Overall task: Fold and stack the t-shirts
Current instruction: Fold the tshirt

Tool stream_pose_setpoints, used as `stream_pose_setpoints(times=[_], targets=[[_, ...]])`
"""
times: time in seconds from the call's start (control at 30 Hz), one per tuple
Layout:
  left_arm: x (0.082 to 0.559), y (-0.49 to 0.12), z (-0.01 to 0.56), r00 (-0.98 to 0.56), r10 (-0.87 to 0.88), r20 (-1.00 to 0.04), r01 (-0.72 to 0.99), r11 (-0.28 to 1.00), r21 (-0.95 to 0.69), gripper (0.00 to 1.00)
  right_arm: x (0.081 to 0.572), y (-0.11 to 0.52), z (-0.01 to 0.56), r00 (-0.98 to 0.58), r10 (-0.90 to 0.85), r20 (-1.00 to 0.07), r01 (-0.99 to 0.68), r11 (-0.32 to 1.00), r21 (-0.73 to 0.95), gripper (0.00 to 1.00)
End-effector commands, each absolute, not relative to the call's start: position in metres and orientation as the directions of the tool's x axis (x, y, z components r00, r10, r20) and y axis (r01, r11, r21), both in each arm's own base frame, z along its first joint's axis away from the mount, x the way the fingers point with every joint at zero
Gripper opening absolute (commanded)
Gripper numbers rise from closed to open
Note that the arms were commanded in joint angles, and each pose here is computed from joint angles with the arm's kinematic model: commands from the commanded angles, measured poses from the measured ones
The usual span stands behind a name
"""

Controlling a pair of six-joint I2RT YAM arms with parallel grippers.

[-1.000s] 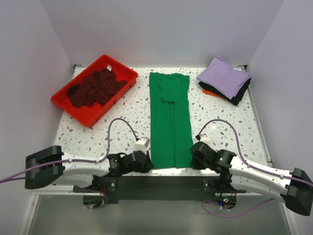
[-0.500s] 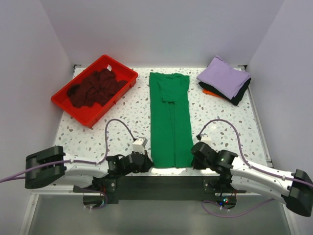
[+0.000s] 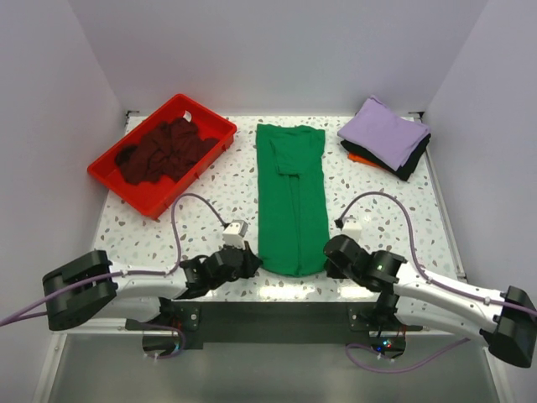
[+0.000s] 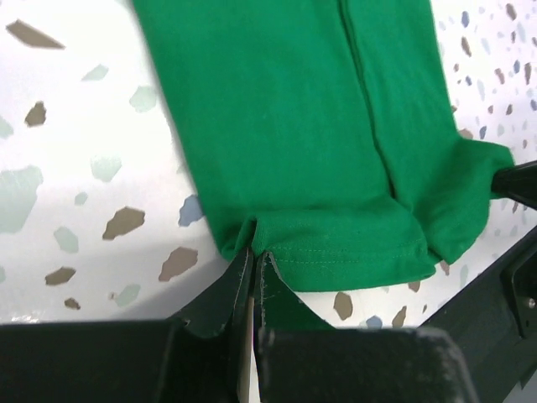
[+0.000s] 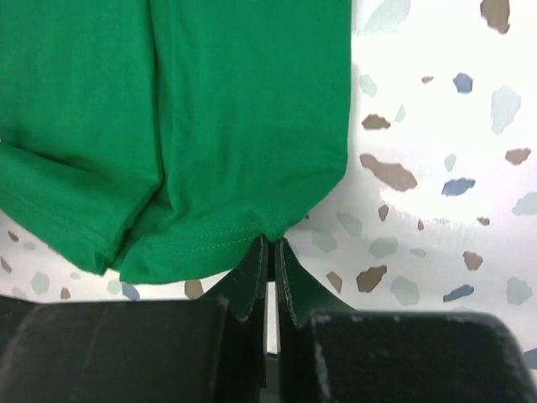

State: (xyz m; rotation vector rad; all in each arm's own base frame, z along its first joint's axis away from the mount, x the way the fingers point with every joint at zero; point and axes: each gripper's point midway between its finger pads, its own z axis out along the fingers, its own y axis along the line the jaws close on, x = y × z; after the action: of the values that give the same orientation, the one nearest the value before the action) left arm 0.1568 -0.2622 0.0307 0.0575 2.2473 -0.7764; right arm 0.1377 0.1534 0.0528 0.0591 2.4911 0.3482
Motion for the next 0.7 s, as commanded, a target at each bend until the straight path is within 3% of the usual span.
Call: stream_pose_setpoints(times=[0.0, 0.37, 0.67], targets=[[0.178, -0.289, 0.072, -0.651, -0.236, -0.721, 0.345, 0.754, -0.559, 0.00, 0.169, 0.168, 0.081, -0.719, 0.155, -0.677, -0.047, 0.962, 0.270, 0.00], [0.229, -0.287, 0.084, -0.574, -0.266, -0.774, 0.343, 0.781, -0.523, 0.00, 0.228, 0.178, 0.104, -0.603, 0.105, -0.791, -0.021, 0.989, 0.147, 0.00], [0.284, -0.283, 0.087, -0.525, -0.301, -0.796, 0.328, 0.792, -0.515, 0.00, 0.290, 0.187, 0.114, -0.566, 0.125, -0.815, -0.010, 0.987, 0.158, 0.00]])
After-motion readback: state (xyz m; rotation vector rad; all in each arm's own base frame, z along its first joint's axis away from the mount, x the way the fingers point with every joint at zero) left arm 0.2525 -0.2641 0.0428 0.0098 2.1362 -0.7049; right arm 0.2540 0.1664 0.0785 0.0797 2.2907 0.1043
